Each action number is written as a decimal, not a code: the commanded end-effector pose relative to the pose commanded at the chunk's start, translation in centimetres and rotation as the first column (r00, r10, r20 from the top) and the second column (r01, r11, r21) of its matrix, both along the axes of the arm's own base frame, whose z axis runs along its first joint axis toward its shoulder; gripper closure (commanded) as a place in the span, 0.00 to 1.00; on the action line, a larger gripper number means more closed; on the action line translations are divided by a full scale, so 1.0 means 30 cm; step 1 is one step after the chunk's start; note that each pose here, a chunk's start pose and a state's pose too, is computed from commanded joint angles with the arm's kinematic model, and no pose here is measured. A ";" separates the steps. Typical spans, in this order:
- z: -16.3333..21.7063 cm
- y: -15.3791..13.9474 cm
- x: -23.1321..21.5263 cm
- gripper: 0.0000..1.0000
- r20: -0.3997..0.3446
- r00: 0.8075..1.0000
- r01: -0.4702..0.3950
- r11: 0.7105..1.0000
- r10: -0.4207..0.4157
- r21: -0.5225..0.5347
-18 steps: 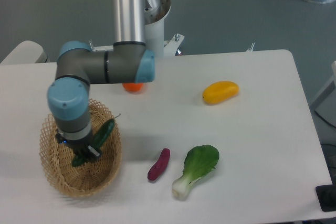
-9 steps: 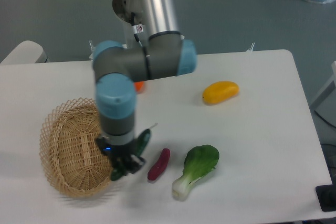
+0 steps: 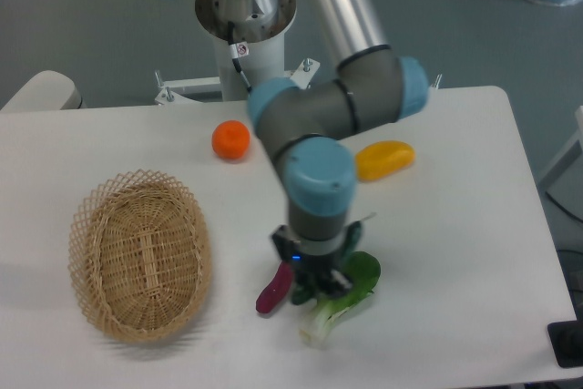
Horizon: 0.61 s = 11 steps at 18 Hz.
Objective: Pick up the cucumber from the basket
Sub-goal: 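Lift the cucumber out of the basket and carry it toward the bok choy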
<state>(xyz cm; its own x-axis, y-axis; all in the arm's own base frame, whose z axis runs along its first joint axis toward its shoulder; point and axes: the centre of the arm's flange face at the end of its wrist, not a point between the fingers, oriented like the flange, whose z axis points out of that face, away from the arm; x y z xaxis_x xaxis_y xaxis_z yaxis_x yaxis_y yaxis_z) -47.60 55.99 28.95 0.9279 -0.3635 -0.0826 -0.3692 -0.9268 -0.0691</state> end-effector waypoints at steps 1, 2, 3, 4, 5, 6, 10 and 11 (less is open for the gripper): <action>-0.012 -0.007 -0.027 0.77 -0.001 1.000 0.009 1.000 -0.009 -0.002; -0.024 -0.015 -0.053 0.77 -0.001 1.000 0.018 1.000 -0.018 -0.004; -0.039 -0.020 -0.077 0.77 0.000 1.000 0.026 1.000 -0.026 -0.006; -0.064 -0.019 -0.092 0.77 0.005 1.000 0.030 0.999 -0.030 -0.012; -0.081 -0.027 -0.113 0.77 0.008 1.000 0.024 1.000 -0.024 -0.015; -0.075 -0.045 -0.144 0.77 0.005 1.000 0.017 1.000 -0.017 -0.012; -0.075 -0.052 -0.187 0.77 0.022 0.997 0.073 0.997 -0.073 -0.028; -0.077 -0.049 -0.187 0.77 0.026 0.996 0.087 0.996 -0.086 -0.035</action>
